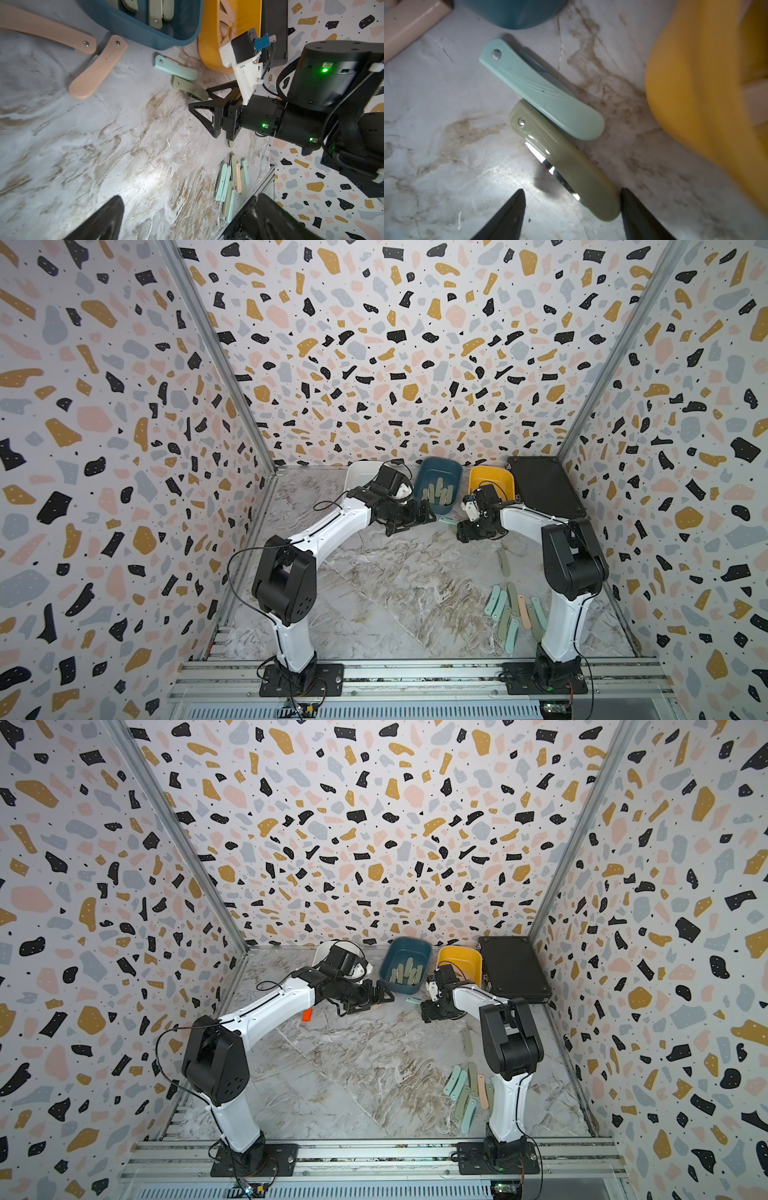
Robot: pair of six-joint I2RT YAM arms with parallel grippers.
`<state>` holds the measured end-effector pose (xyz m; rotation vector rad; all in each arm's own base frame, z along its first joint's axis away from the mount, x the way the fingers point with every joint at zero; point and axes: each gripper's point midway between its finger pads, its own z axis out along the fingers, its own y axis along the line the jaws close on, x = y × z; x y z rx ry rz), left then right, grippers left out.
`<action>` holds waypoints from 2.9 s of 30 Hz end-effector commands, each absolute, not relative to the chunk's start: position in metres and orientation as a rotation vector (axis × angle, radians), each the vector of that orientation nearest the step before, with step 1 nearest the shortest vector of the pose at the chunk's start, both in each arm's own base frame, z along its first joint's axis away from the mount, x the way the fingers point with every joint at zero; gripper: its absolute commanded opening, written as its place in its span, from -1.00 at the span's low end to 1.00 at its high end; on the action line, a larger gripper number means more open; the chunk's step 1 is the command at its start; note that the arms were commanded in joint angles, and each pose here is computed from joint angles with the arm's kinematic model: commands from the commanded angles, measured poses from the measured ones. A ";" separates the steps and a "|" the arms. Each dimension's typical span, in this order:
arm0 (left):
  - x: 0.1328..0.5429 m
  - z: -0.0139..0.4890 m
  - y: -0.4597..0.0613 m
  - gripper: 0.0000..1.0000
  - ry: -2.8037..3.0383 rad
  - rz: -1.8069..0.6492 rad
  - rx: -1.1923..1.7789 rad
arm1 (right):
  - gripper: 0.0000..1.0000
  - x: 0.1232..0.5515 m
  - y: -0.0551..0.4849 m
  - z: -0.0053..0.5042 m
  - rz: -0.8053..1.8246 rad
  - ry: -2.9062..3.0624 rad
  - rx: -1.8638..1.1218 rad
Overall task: Place the fruit knives into the storage box by color
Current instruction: Pick up the fruit knife from the center of the board, then place the fruit knife in the storage box.
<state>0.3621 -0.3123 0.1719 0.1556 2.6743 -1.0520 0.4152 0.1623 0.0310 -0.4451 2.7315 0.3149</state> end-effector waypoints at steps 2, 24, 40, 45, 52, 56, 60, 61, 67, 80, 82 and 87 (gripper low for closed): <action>0.356 0.177 -0.312 0.98 2.655 -1.085 0.203 | 0.23 0.398 0.175 0.037 0.291 2.751 -0.526; 0.349 0.177 -0.298 0.98 2.658 -1.087 0.179 | -0.18 0.411 0.195 0.018 0.236 2.793 -0.498; 0.358 0.176 -0.283 0.98 2.682 -1.045 0.126 | -0.58 0.369 0.186 0.067 0.279 2.763 -0.380; 0.364 0.169 -0.275 0.98 2.713 -0.979 0.095 | -0.58 0.377 0.192 0.108 0.325 2.679 -0.359; 0.370 0.154 -0.274 0.98 2.773 -0.913 0.110 | -0.60 0.442 0.213 0.140 0.305 2.604 -0.343; 0.373 0.147 -0.272 0.98 2.808 -0.866 0.133 | -0.59 0.487 0.220 0.139 0.283 2.587 -0.304; 0.377 0.141 -0.271 0.98 2.831 -0.830 0.148 | -0.57 0.521 0.224 0.130 0.269 2.569 -0.273; 0.378 0.139 -0.271 0.98 2.837 -0.824 0.153 | -0.56 0.527 0.225 0.125 0.263 2.569 -0.267; 0.380 0.132 -0.271 0.98 2.865 -0.805 0.156 | -0.37 0.551 0.233 0.116 0.270 2.554 -0.274; 0.414 0.087 -0.251 0.86 2.981 -0.339 0.331 | 0.60 0.469 0.230 0.193 0.477 2.458 -0.337; 0.424 0.084 -0.254 0.80 2.960 -0.306 0.345 | 0.70 0.450 0.222 0.192 0.488 2.462 -0.316; 0.439 0.075 -0.268 0.65 2.933 -0.293 0.398 | 0.80 0.412 0.212 0.188 0.532 2.479 -0.297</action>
